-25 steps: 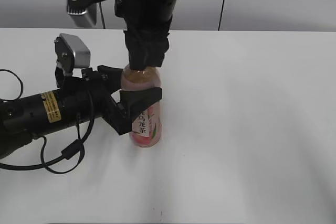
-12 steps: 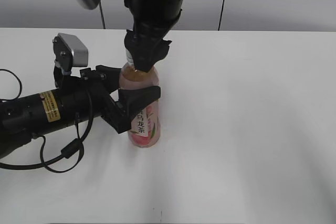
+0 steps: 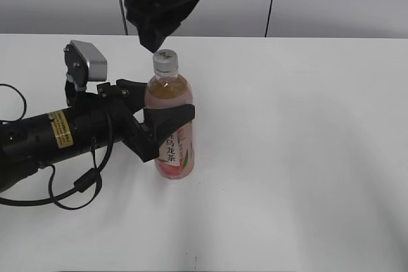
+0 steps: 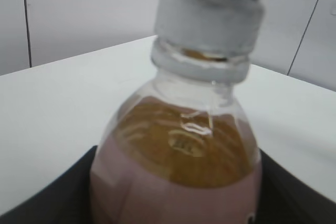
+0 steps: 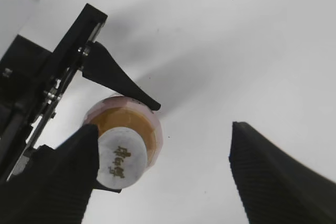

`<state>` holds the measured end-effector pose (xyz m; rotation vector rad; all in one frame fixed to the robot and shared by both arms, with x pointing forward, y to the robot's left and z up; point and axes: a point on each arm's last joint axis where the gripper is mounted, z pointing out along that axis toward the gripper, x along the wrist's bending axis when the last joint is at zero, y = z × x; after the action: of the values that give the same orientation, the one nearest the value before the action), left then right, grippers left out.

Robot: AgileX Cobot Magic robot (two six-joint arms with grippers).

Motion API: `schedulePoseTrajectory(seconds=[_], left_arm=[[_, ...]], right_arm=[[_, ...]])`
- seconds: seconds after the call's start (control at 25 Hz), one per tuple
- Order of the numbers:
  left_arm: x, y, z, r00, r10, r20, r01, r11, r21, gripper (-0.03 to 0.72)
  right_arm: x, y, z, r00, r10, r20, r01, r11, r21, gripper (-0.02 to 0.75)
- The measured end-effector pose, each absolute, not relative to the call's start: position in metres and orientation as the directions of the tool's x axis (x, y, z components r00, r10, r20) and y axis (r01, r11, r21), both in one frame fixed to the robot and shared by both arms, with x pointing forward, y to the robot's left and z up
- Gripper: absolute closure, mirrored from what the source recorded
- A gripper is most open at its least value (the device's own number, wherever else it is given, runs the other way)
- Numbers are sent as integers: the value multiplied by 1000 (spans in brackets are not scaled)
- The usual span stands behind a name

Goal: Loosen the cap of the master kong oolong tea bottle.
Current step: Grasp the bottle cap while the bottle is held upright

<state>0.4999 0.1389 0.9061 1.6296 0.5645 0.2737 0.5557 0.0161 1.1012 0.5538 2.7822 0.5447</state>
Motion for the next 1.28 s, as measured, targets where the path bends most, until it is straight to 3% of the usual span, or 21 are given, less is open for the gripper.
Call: schedulePoseTrajectory(seconds=[0.48, 0.76, 0.92, 1.28], left_arm=[[500, 139, 906, 848, 509, -146, 200, -52, 978, 221], [500, 139, 906, 848, 509, -146, 200, -52, 978, 221], [500, 139, 906, 848, 509, -146, 200, -52, 978, 221], [500, 139, 906, 848, 509, -146, 200, -52, 978, 221]], right_arm=[[551, 21, 1103, -782, 622, 20, 564, 694, 449, 161], [548, 16, 1114, -713, 699, 60, 639, 612, 467, 289], [542, 13, 1125, -699, 708, 102, 656, 578, 485, 311], [538, 12, 1094, -643, 751, 148, 740, 560, 373, 311]])
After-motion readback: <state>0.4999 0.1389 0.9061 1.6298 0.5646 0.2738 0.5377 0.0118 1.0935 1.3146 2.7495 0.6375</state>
